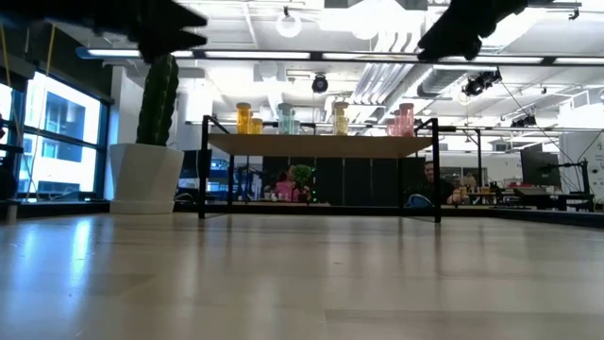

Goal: Pick and place medicine bottles onto shelf by color
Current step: Return to Home Position

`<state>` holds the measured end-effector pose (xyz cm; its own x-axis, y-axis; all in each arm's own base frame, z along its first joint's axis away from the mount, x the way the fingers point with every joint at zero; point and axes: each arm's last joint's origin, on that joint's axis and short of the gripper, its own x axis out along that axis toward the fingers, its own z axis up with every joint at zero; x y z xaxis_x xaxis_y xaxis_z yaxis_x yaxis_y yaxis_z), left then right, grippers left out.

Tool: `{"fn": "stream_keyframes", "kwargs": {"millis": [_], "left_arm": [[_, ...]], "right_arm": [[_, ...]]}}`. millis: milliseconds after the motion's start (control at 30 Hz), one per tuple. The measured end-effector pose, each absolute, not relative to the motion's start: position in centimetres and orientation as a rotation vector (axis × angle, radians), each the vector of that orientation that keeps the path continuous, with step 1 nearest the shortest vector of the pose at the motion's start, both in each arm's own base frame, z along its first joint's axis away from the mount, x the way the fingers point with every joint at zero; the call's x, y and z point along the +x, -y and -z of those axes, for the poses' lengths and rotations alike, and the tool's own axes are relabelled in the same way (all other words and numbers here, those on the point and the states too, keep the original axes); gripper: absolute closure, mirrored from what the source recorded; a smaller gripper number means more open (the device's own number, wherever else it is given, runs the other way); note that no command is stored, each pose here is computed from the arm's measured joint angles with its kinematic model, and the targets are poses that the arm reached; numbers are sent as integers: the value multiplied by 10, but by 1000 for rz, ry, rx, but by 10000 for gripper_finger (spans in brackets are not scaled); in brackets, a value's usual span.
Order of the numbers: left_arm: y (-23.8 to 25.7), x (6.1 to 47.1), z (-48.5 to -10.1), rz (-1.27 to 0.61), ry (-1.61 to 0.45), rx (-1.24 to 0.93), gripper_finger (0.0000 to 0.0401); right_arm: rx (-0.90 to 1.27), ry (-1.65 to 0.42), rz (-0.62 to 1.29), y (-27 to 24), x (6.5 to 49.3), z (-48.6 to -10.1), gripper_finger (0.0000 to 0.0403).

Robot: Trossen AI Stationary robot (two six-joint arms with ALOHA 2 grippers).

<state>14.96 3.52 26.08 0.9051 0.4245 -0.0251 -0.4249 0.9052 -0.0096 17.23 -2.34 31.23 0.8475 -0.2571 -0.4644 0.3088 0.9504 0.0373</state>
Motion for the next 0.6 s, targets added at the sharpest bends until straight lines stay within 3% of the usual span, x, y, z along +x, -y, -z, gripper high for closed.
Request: {"fn": "stream_keyframes", "kwargs": {"millis": [267, 600], "left_arm": [[-29, 129, -234, -446, 46, -3, 162], [-27, 118, -192, -435, -4, -88, 162]], "right_arm": [[40, -350, 246, 8, 165, -249, 224], [131, -189, 211, 1, 141, -187, 224]]}}
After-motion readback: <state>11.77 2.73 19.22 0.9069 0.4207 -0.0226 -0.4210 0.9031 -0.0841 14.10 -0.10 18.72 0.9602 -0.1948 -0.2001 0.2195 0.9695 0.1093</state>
